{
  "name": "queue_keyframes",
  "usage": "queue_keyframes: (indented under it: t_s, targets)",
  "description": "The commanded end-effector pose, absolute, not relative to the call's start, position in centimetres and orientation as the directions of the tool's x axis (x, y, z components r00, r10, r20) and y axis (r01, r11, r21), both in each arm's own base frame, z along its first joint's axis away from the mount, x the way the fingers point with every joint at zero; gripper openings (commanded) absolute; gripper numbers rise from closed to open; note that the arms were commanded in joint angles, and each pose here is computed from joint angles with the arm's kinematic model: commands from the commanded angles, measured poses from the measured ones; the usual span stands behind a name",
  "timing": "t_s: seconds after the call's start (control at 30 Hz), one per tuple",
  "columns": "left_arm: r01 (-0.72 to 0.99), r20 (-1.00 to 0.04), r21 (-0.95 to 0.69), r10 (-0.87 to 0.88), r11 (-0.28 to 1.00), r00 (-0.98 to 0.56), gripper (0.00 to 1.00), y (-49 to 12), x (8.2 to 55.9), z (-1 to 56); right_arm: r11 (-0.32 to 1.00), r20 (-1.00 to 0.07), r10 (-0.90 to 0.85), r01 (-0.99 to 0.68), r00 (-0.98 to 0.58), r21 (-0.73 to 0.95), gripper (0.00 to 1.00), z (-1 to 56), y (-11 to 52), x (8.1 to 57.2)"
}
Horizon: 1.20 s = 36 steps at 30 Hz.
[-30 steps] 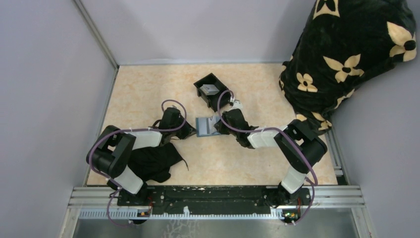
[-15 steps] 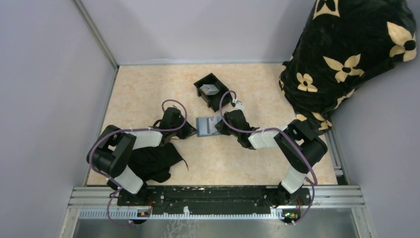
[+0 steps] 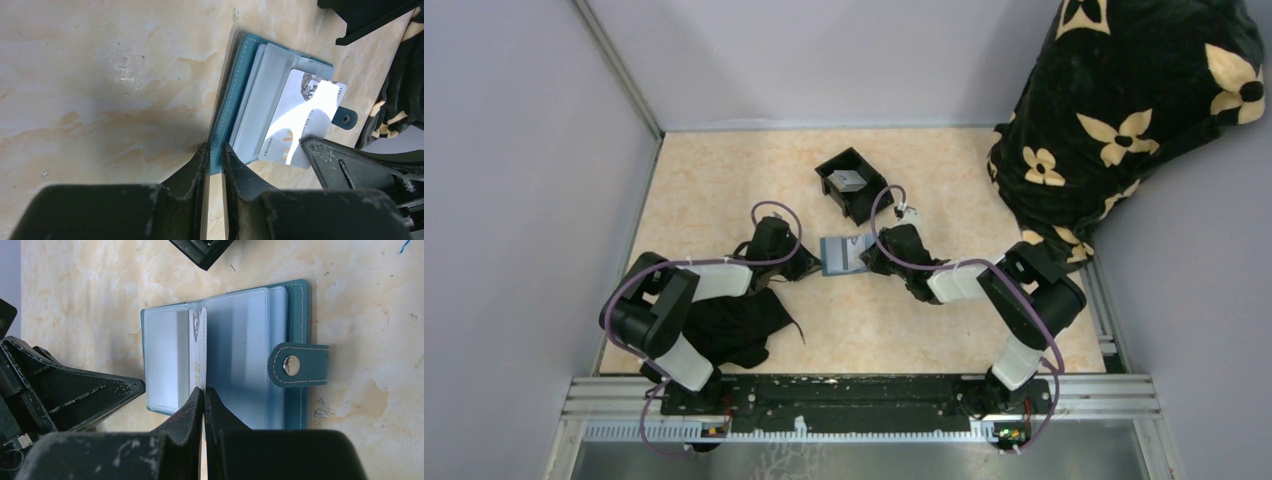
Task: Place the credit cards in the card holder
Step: Insert the credit card into the card holder.
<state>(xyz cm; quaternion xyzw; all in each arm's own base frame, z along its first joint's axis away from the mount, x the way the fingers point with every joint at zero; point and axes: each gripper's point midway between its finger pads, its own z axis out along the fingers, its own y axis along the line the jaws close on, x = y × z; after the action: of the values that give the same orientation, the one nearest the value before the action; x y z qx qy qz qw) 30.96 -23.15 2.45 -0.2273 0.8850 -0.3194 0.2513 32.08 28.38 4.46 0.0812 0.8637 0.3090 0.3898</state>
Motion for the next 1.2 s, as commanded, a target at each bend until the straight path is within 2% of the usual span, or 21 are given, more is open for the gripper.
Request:
queue_keyframes:
  t_s: [0.0, 1.17]
  targets:
    - [-0.232, -0.291, -0.684, -0.55, 0.692, -0.783, 0.2, -23.9, 30.8, 2.3, 0.812, -0.623, 0.373, -0.082, -0.688, 0.577, 0.0, 3.6, 27.6, 31.8]
    - [-0.23, -0.286, -0.685, -0.545, 0.691, -0.788, 0.2, -24.2, 30.9, 2.0, 0.82, -0.598, 0.335, -0.088, -0.728, 0.566, 0.0, 1.5, 28.2, 31.9]
